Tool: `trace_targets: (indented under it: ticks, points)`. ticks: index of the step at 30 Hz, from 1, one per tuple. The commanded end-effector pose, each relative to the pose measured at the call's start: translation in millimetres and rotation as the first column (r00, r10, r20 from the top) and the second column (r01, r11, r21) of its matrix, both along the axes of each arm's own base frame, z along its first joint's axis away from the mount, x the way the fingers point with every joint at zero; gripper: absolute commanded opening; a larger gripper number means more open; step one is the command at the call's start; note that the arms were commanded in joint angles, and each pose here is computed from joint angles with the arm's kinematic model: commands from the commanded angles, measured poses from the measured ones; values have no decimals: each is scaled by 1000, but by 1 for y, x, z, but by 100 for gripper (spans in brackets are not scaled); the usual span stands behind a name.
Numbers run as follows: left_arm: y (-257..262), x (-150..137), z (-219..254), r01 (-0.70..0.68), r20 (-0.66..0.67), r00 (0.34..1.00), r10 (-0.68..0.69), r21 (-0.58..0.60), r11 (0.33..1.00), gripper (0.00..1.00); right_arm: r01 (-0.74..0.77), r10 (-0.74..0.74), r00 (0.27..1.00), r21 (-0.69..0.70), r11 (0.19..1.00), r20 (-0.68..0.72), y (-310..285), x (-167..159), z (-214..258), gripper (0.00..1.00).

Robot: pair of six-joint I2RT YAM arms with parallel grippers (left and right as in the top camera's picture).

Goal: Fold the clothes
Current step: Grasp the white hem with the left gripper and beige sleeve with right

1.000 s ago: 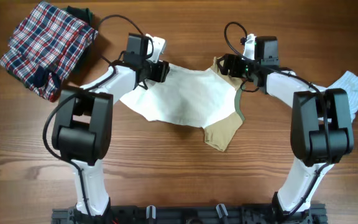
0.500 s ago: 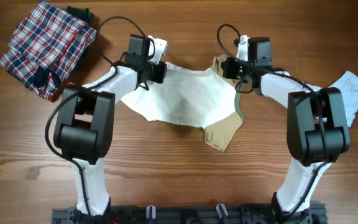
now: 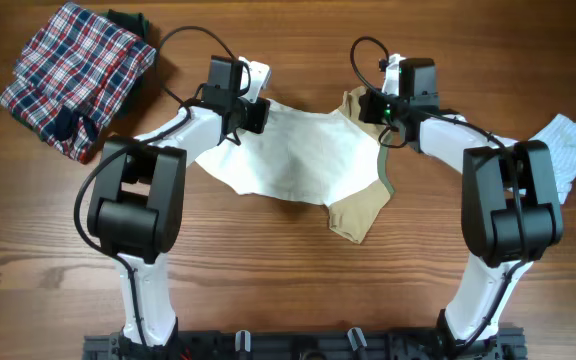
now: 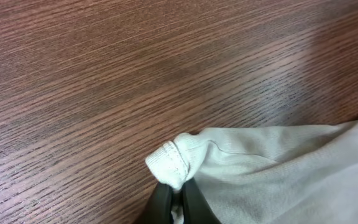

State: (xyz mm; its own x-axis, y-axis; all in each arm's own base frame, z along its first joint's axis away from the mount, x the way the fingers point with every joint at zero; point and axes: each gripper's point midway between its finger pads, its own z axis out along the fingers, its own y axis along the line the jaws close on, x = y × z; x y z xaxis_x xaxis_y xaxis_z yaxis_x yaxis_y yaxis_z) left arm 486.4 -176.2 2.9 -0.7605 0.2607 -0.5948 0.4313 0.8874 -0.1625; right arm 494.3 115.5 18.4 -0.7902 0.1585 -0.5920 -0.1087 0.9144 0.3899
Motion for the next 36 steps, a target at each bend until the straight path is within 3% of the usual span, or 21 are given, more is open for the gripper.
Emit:
trace_targets:
  ticks: [1,16,23,27,28,29,30,36]
  points:
    - [3,-2,-7,-9,-9,1000,9,29,1000,4,-29,29,1000,55,998,-9,10,0,0,4]
    - [7,-13,12,-9,-35,999,10,37,999,4,7,-1,998,91,996,-70,9,-15,24,4]
    - [7,-14,24,-9,-24,1000,10,34,999,4,9,-7,1000,91,996,-20,8,-15,56,4]
    - [7,-14,24,-9,-24,1000,10,34,999,4,65,-64,997,23,998,-44,-6,-18,50,4]
    - [7,-14,24,-9,-24,1000,10,34,999,4,92,-92,995,-10,996,-47,-13,-18,47,16]
    - [7,-14,24,-9,-23,1000,10,34,999,4,120,-122,992,-48,992,-41,-21,-16,45,42]
    - [7,-14,24,-9,-22,1000,10,34,999,4,146,-149,988,-79,986,-31,-28,-15,45,60]
    - [6,-11,26,-9,-9,1000,10,29,1000,5,153,-152,988,-113,982,19,-31,-4,42,57]
